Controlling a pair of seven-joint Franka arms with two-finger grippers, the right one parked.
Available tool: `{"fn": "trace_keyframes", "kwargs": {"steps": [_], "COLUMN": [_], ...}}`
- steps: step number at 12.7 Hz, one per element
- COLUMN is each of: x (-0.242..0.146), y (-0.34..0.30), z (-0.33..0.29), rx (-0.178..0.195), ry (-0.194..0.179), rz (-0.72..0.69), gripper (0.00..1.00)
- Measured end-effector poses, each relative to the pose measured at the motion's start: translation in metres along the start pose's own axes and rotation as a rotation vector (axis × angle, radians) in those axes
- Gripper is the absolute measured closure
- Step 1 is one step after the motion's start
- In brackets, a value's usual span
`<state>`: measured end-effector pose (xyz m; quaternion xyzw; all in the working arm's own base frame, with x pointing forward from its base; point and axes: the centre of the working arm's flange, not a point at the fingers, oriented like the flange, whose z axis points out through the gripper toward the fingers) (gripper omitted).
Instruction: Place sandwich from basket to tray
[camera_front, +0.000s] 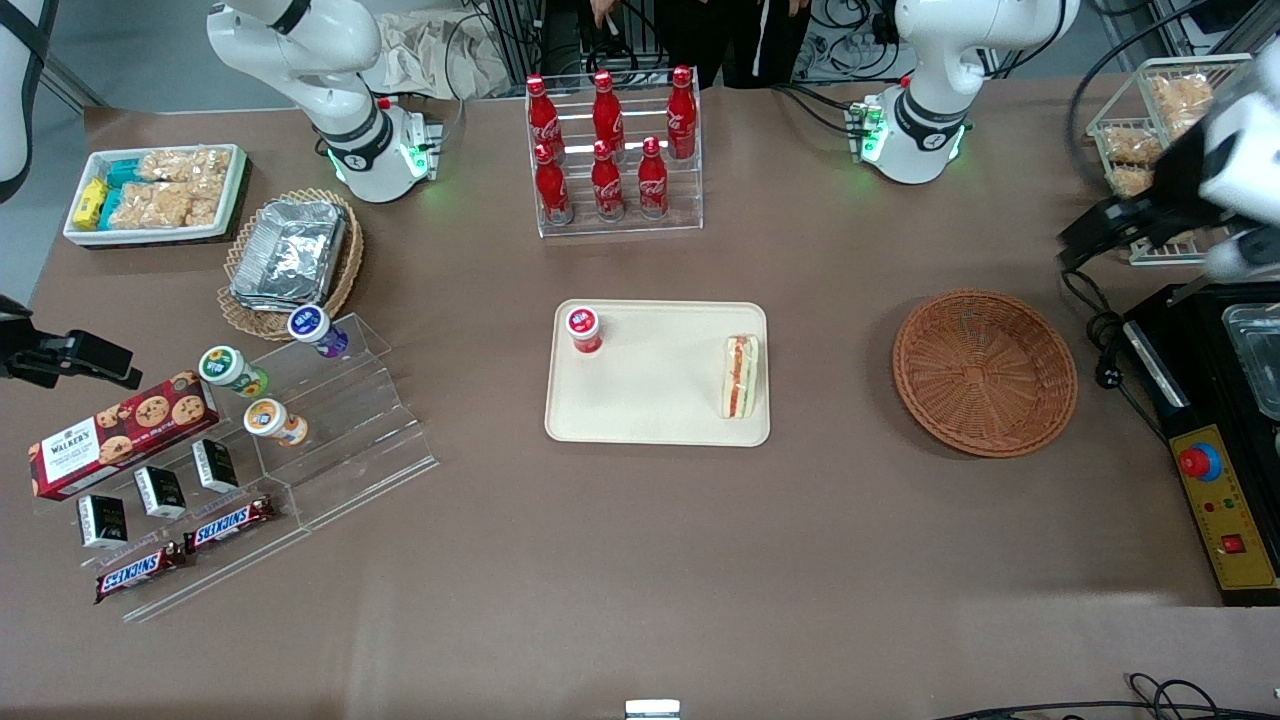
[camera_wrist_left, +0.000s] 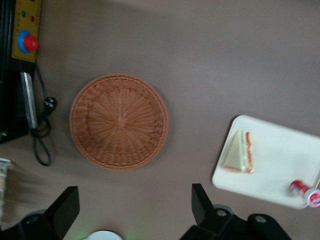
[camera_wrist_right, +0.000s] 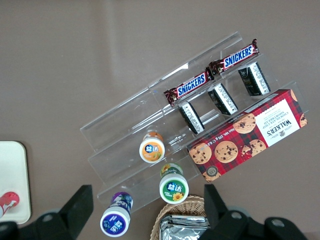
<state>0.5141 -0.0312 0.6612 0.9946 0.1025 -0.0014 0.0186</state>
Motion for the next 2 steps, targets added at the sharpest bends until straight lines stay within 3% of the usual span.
{"fn": "trace_keyframes", "kwargs": {"steps": [2], "x": [0.0022], "y": [-0.0143], "z": [-0.0002], "rx": [-0.001], "ry": [-0.002], "rz": [0.063], "gripper": [0.0]}}
